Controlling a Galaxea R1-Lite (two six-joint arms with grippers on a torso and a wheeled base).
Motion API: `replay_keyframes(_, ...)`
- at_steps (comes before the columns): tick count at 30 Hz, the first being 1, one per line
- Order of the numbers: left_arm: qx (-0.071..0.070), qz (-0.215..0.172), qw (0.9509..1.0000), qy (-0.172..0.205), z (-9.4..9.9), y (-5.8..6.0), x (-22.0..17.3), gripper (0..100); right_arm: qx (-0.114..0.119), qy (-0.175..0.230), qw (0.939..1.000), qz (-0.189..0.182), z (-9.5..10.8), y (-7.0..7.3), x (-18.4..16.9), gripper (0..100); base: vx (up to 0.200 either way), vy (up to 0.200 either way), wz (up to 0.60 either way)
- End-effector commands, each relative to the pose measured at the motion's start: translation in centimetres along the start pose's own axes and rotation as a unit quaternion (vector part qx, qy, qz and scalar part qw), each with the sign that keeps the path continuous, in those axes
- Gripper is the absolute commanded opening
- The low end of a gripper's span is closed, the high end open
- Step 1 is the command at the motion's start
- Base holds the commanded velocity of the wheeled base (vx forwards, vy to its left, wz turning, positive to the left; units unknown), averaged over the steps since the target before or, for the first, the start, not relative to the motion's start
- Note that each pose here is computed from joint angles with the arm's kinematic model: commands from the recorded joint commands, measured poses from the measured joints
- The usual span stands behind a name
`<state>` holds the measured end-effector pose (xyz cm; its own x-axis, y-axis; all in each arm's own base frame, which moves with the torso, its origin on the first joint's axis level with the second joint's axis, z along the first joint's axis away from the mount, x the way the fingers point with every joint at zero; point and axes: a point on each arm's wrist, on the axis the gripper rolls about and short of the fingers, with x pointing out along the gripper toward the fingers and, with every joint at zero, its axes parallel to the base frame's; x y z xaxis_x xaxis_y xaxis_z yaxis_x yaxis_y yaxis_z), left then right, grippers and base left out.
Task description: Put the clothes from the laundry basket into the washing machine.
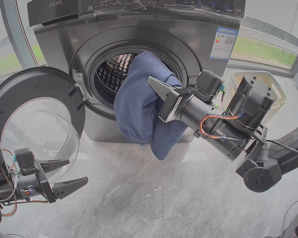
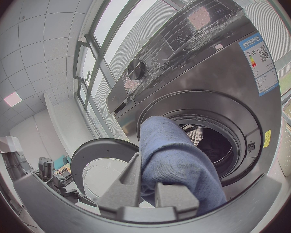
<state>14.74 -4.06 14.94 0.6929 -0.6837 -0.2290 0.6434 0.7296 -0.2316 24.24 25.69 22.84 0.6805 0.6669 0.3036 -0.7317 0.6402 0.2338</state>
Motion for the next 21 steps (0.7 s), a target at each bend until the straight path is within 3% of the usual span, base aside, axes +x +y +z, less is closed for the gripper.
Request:
replay_keyframes(1, -0.019, -0.012, 0.999, 0.038, -0.6, 2.0, 4.3, 100, 0.0, -0.004, 1.0, 0.0, 0.2, 0.0, 0.0, 0, 0.0, 0.0, 0.0)
replay_keyframes(7, -0.024, -0.013, 0.9981, 0.054, -1.1, 3.4, 6.8, 100, 0.002, -0.004, 1.0, 0.003, 0.2, 0.4, 0.1, 0, 0.0, 0.0, 0.0)
replay_keyframes(11, -0.02, -0.022, 0.9987, 0.042, -0.7, 4.2, 8.4, 100, 0.003, -0.009, 0.9999, 0.006, 0.4, 0.7, 0.2, 0, 0.0, 0.0, 0.0)
replay_keyframes(20, -0.011, -0.045, 0.998, 0.043, -1.5, 4.3, 11.5, 100, 0.006, -0.006, 0.9999, 0.013, 0.2, 1.3, 0.1, 0, 0.0, 0.0, 0.0)
replay_keyframes(21, -0.005, -0.046, 0.9982, 0.038, -1.7, 4.6, 12.3, 100, 0.006, -0.005, 0.9999, 0.013, 0.1, 1.3, 0.0, 0, 0.0, 0.0, 0.0)
